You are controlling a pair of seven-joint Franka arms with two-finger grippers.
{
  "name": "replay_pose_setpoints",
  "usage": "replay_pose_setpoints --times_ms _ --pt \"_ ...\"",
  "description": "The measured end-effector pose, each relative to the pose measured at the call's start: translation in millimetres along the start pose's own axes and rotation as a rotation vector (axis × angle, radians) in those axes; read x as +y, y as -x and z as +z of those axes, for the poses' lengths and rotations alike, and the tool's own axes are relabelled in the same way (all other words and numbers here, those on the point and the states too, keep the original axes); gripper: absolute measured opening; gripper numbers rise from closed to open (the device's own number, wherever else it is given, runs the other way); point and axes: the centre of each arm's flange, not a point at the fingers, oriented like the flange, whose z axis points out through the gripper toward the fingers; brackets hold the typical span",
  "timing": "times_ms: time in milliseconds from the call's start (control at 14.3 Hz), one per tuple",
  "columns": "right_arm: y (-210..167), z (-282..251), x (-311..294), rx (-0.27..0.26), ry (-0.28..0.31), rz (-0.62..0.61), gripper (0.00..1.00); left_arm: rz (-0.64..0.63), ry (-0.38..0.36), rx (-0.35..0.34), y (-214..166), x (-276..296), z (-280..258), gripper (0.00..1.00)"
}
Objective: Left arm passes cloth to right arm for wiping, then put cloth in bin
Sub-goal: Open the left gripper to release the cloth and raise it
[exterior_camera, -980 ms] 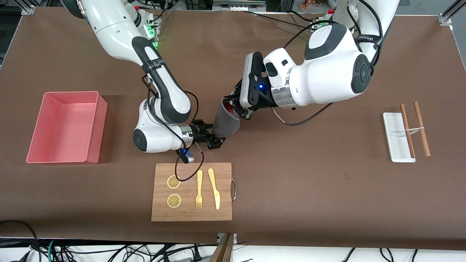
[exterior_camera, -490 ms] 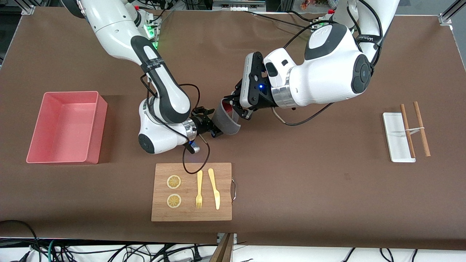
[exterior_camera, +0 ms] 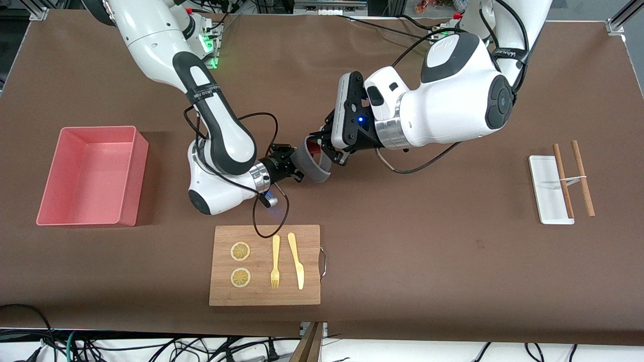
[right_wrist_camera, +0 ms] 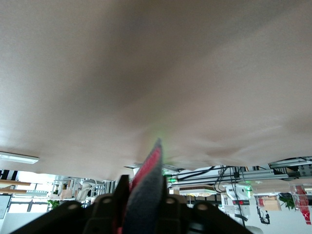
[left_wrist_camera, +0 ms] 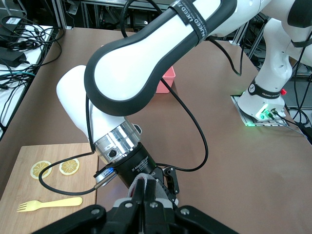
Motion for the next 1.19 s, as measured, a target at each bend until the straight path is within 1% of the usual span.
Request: replay_pose_setpoints --times_ms 140,350,560,630,700,770,980,1050,1120,1190 --pt "-0.4 -0.6 0.6 -0.003 0.002 0.002 0.02 0.000 0.000 0.000 0.0 0.0 0.0 0.02" --pt "-1.6 -1.6 1.3 0.003 0.005 0.002 0.01 0.000 0.000 0.000 0.0 0.0 0.0 0.02" --pt "-5.6 -6.4 3.4 0.028 0.015 0.002 0.01 0.000 0.000 0.000 0.0 0.0 0.0 0.02" --pt "-6.6 -11.1 3.5 0.037 0.014 0.000 0.01 0.000 0.000 0.000 0.2 -0.1 -0.2 0.07" --pt "-7.2 -17.3 3.7 0.045 0.013 -0.003 0.01 0.000 -0.001 0.000 0.4 -0.3 -0.4 0.16" --pt "-7.4 -24.5 4.4 0.051 0.016 -0.006 0.01 -0.001 -0.001 0.000 0.7 -0.6 -0.8 0.27" --pt "-6.6 -46.6 5.9 0.079 0.024 -0.020 0.01 -0.003 -0.003 0.000 1.8 -1.4 -2.1 0.53" --pt "-6.9 -51.2 6.6 0.096 0.031 -0.024 0.01 -0.007 -0.004 0.000 2.3 -1.8 -2.7 0.64" --pt "-8.3 -54.5 7.8 0.122 0.045 -0.028 0.01 -0.023 -0.004 0.000 3.2 -2.3 -3.8 0.73" --pt "-9.7 -57.2 8.9 0.149 0.061 -0.035 0.01 -0.059 0.003 -0.003 3.9 -1.7 -5.8 0.85"
